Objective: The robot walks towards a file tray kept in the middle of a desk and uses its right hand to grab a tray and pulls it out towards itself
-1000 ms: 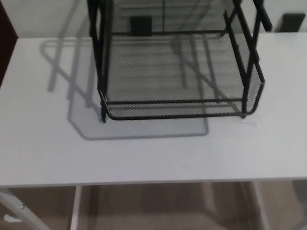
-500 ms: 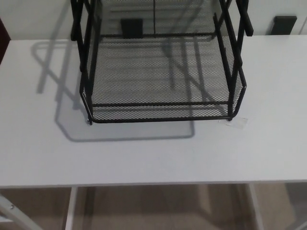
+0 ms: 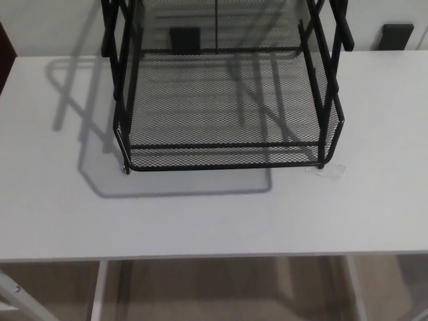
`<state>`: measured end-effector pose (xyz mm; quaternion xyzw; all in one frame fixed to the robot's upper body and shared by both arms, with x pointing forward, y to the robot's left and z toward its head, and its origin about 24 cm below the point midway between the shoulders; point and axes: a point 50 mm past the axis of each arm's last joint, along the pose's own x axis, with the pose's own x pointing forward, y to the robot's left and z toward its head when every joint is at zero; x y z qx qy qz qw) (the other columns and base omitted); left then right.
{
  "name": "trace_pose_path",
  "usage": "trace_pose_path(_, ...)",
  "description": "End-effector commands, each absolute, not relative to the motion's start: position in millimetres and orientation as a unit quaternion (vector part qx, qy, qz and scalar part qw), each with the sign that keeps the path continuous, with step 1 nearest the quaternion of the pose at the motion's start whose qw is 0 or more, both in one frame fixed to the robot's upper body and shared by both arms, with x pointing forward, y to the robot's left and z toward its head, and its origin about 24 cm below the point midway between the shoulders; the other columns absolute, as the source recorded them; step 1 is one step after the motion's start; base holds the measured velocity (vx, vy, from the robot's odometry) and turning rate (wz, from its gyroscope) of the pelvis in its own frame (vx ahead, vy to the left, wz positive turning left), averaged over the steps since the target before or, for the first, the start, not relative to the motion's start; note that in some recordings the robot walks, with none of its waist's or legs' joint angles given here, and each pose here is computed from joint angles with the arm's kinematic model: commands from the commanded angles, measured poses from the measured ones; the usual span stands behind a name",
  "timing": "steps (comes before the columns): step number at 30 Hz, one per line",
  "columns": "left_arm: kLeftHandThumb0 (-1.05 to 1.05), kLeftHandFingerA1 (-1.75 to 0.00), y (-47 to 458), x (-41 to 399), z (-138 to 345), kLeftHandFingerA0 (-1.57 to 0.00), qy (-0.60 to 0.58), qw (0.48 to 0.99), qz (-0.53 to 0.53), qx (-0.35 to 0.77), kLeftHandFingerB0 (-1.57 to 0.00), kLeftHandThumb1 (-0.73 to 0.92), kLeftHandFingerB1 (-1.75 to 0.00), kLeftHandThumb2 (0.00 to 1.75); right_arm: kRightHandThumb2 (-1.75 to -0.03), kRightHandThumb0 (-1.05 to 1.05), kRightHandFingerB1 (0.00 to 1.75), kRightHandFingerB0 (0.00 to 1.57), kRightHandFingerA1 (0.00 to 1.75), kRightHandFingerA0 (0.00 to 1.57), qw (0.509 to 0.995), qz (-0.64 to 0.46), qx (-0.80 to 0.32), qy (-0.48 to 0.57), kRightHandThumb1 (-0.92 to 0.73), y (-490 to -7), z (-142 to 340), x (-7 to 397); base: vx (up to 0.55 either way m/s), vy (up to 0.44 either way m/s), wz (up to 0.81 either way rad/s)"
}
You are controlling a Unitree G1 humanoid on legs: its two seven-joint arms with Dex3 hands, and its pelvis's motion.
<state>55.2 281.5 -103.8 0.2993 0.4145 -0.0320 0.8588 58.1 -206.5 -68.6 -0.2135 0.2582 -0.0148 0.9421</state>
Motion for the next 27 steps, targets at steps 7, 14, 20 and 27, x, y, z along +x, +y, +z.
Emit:
trace_pose_path(7,-0.31,-0.49,293.3,72.7,-93.0,-0.29,0.404,0.864,-0.029,0.298,-0.15,0.52,-0.36,0.63,-0.62,-0.46,0.37,0.26,0.43,0.34,0.793,-0.259,-0.325,-0.446,-0.72,-236.5,210.0,73.7,0.00,0.000,0.00)
trace_pose_path(14,-0.31,-0.50,292.5,75.3,-91.2,-0.30,0.404,0.863,-0.027,0.300,-0.16,0.52,-0.36,0.63,-0.83,-0.65,0.41,0.09,0.45,0.16,0.739,-0.150,-0.415,-0.510,-0.52,-177.0,232.6,116.6,0.00,0.000,0.00)
trace_pose_path(20,-0.30,-0.51,291.7,74.6,-89.5,-0.31,0.402,0.864,-0.038,0.301,-0.14,0.53,-0.36,0.62,-0.67,-0.89,0.00,0.00,0.27,0.00,0.705,-0.024,-0.539,-0.461,-0.47,-122.7,219.0,168.6,0.00,0.000,0.00)
trace_pose_path(27,-0.32,-0.49,292.3,72.1,-93.8,-0.29,0.410,0.860,-0.045,0.302,-0.14,0.53,-0.36,0.63,-0.49,-0.69,0.00,0.00,0.00,0.00,0.673,0.011,-0.628,-0.390,-0.56,-82.8,178.7,215.3,0.00,0.000,0.00)
